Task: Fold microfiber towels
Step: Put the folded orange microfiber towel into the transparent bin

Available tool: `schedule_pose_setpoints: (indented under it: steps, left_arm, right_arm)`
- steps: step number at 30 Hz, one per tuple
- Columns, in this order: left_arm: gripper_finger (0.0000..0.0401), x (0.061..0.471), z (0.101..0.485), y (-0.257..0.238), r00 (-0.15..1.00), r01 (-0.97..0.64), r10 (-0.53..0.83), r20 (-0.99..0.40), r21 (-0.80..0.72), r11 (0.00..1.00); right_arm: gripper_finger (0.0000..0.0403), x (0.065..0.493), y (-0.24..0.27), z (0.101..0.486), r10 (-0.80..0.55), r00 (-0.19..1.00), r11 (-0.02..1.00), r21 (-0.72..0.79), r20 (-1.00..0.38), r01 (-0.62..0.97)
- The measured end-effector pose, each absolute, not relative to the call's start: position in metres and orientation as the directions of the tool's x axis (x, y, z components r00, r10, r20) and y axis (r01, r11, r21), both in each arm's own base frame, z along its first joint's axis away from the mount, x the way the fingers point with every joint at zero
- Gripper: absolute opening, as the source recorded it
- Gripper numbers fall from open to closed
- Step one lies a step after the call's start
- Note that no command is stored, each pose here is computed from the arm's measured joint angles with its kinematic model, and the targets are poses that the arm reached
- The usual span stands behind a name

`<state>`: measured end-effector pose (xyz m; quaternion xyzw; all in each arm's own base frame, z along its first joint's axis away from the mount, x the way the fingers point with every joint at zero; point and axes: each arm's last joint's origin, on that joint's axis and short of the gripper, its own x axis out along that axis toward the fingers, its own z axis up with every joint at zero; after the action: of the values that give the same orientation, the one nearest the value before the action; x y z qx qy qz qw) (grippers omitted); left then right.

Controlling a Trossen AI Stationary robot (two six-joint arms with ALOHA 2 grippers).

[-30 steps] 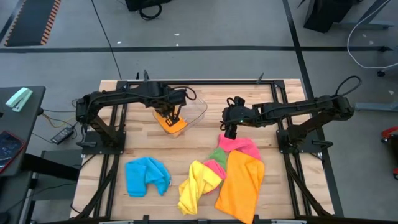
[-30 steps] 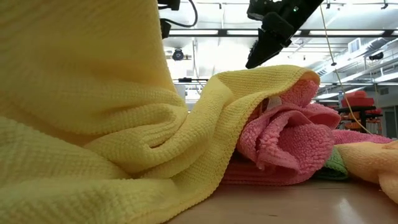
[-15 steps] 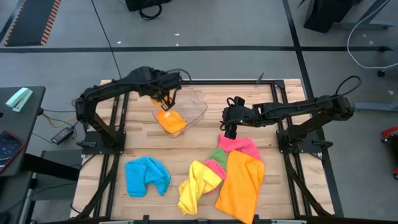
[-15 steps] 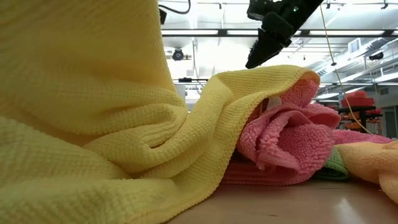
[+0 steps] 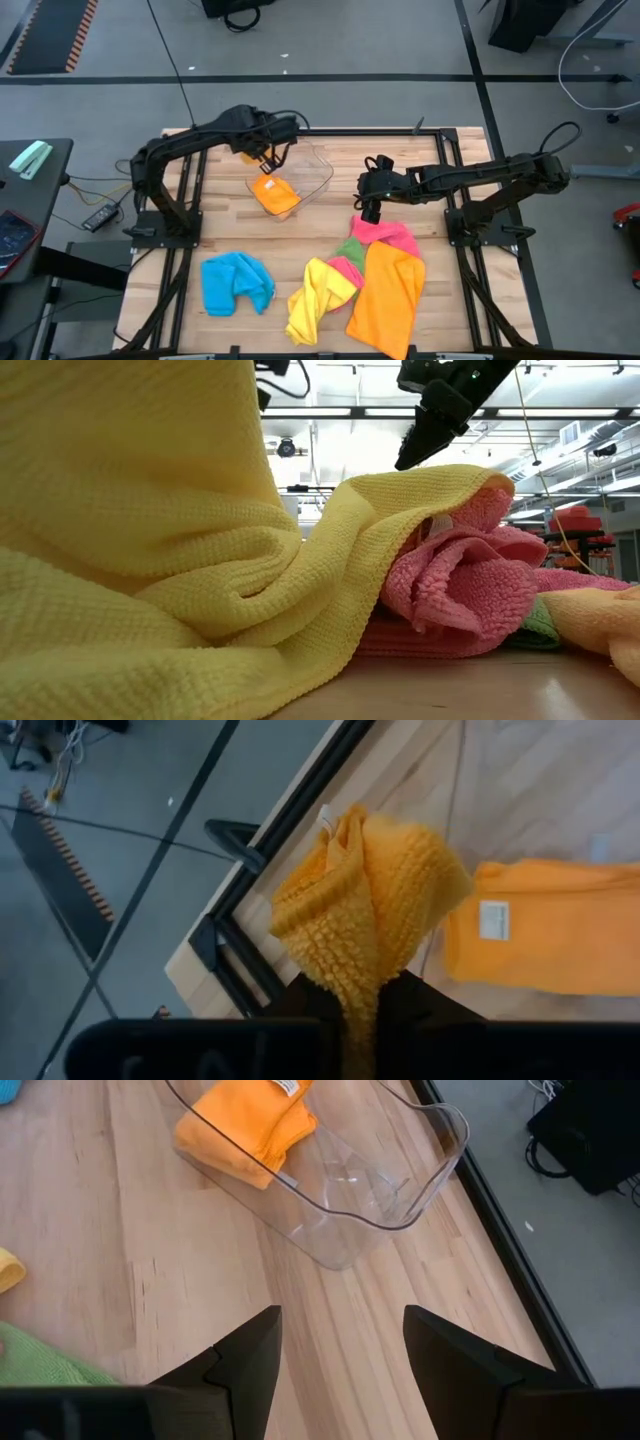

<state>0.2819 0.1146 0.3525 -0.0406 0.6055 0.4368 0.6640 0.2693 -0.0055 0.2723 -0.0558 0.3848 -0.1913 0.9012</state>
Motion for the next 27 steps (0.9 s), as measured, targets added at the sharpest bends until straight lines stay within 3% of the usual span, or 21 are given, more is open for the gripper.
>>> schedule_pose_setpoints:
  steps: [7,13,18,27]
  left_arm:
    - [0.0019,0.295,0.335,0.121,-0.166,-0.635,0.512,-0.843,0.489,0.598]
    - [0.0032,0.317,0.310,0.111,-0.187,-0.597,0.439,-0.879,0.457,0.660]
    - [0.0017,0.331,0.293,0.099,-0.202,-0.553,0.384,-0.901,0.428,0.714]
    - [0.0032,0.339,0.286,0.082,-0.185,-0.574,0.299,-0.936,0.350,0.740]
  right_arm:
    - [0.0218,0.266,-0.006,0.253,-0.389,0.622,0.920,-0.255,-0.679,0.297]
    - [0.0218,0.260,-0.008,0.232,-0.395,0.593,0.917,-0.262,-0.702,0.301]
    - [0.0218,0.259,-0.008,0.229,-0.395,0.590,0.917,-0.260,-0.704,0.303]
    - [0.0218,0.259,-0.008,0.229,-0.395,0.591,0.917,-0.258,-0.703,0.305]
